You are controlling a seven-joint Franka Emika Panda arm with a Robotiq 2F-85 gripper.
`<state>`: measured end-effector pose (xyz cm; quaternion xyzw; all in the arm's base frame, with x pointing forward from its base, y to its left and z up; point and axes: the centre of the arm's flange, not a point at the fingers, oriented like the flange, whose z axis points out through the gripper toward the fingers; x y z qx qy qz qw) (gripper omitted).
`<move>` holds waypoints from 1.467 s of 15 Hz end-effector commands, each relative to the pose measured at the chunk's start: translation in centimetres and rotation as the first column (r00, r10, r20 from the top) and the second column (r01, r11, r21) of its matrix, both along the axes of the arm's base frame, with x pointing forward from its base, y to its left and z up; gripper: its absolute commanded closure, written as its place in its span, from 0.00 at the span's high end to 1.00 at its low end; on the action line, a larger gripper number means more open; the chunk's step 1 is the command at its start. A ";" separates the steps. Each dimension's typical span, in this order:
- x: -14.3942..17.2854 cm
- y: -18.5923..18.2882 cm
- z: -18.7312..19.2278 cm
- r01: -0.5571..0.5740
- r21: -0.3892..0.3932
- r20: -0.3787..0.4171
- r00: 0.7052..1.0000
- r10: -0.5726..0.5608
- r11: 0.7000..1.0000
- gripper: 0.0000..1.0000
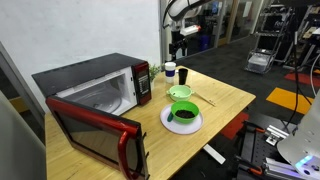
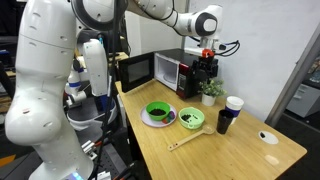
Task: Place the light green bowl inside the microwave
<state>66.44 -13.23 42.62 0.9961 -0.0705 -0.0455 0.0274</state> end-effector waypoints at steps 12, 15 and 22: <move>0.9 -1.3 -1.9 -0.057 -0.020 -0.016 0.998 0.057 0.998 1.00; 1.3 -2.7 -4.0 -0.082 -0.005 -0.032 0.996 0.082 0.997 1.00; 1.2 -4.6 -8.6 -0.173 -0.017 -0.026 0.985 0.173 0.985 1.00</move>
